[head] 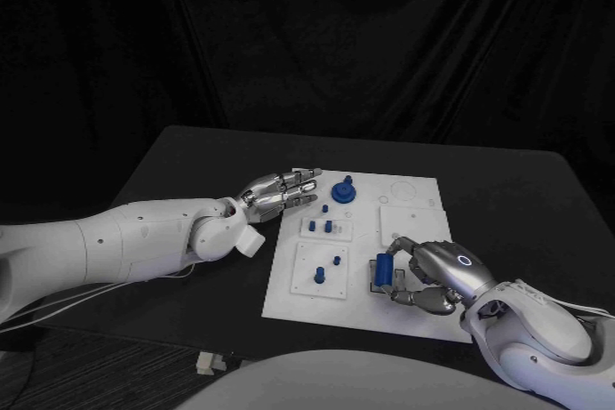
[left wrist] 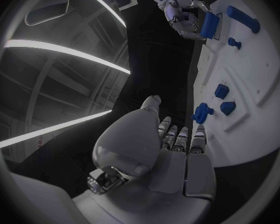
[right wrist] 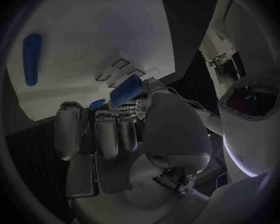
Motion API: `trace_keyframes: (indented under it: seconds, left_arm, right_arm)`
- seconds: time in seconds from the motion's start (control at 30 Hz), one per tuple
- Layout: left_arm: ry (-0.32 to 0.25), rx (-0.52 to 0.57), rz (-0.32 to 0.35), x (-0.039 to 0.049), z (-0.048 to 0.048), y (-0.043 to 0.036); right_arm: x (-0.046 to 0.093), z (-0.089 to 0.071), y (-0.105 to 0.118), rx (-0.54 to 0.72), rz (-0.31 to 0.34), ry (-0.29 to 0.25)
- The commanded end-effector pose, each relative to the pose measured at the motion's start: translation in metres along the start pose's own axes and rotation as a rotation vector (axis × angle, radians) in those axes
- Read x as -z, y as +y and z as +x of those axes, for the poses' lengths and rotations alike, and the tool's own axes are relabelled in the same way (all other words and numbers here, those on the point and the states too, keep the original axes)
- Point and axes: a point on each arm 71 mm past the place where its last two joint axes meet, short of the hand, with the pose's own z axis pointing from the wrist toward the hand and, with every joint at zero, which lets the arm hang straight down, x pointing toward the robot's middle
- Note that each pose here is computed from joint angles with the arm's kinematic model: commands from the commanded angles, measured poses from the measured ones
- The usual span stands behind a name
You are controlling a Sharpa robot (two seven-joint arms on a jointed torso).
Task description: Assemble the parts on the task board
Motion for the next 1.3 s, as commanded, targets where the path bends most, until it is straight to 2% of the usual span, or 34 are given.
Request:
trace_keyframes:
  seconds: [0.03, 0.8, 1.3]
  left_arm:
    - [0.012, 0.013, 0.010, -0.0008, 0.0020, 0.0001]
    - [0.009, 0.013, 0.008, -0.0002, 0.0013, 0.0010]
    - [0.010, 0.014, 0.006, -0.0006, 0.0016, 0.0015]
  right_arm:
    - [0.0011, -0.0007, 0.0015, -0.019, -0.005, -0.014]
    - [-0.0003, 0.0073, 0.0022, -0.006, 0.003, 0.085]
    - [-0.0008, 0.0090, 0.0024, -0.005, 0.004, 0.096]
